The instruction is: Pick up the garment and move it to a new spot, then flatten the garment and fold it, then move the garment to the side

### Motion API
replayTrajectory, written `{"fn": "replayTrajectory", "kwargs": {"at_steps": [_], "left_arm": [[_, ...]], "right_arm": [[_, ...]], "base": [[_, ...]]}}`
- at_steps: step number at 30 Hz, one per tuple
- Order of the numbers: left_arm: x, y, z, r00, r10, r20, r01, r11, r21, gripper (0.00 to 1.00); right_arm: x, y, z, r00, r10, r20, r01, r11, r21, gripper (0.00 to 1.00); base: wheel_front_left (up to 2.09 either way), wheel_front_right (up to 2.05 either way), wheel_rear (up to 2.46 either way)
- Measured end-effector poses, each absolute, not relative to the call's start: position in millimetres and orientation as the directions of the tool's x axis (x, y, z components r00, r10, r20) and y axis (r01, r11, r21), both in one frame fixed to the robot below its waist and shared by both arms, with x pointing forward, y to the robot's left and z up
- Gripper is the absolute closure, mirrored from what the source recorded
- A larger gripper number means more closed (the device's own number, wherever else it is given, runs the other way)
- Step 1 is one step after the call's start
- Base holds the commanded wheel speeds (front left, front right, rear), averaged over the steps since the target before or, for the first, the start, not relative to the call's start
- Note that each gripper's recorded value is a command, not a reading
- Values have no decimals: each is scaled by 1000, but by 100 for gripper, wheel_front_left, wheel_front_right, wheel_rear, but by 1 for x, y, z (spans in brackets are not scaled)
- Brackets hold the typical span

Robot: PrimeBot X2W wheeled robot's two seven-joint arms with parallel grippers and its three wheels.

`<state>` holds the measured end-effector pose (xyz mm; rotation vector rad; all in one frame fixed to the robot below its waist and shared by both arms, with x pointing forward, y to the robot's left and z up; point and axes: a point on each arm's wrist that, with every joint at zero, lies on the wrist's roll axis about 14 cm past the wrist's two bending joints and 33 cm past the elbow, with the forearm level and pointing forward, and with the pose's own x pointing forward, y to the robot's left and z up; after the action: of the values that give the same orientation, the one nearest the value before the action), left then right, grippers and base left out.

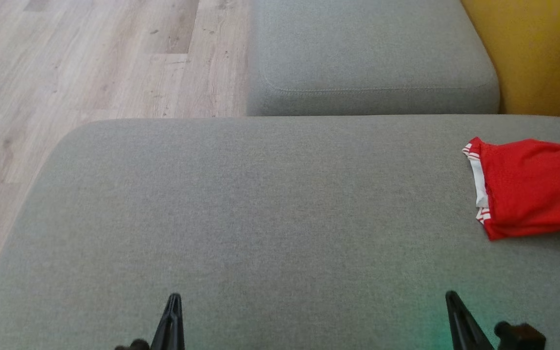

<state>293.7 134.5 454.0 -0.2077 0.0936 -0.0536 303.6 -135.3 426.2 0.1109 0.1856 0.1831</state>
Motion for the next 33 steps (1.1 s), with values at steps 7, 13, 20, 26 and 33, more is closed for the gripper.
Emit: {"fn": "replayTrajectory", "kwargs": {"at_steps": [7, 13, 20, 26, 33], "left_arm": [[290, 135, 443, 989, -58, -136, 18, 960, -279, 100], [293, 139, 442, 988, -47, -150, -6, 942, -336, 100], [296, 145, 440, 985, -33, -168, -38, 914, -404, 100], [303, 146, 442, 985, -33, -170, -50, 886, -460, 100], [306, 152, 441, 982, -21, -185, -83, 842, -533, 100]], "right_arm": [[300, -140, 420, 965, 166, -201, -126, 972, 200, 100], [301, -144, 418, 967, 146, -211, -87, 961, 263, 100], [305, -150, 420, 970, 118, -212, -42, 941, 335, 100], [313, -155, 425, 975, 97, -198, -11, 918, 395, 100], [314, -159, 423, 973, 77, -216, 36, 880, 474, 100]], "base": [[0, 0, 0], [0, 0, 0], [0, 0, 0], [0, 0, 0], [0, 0, 0]]}}
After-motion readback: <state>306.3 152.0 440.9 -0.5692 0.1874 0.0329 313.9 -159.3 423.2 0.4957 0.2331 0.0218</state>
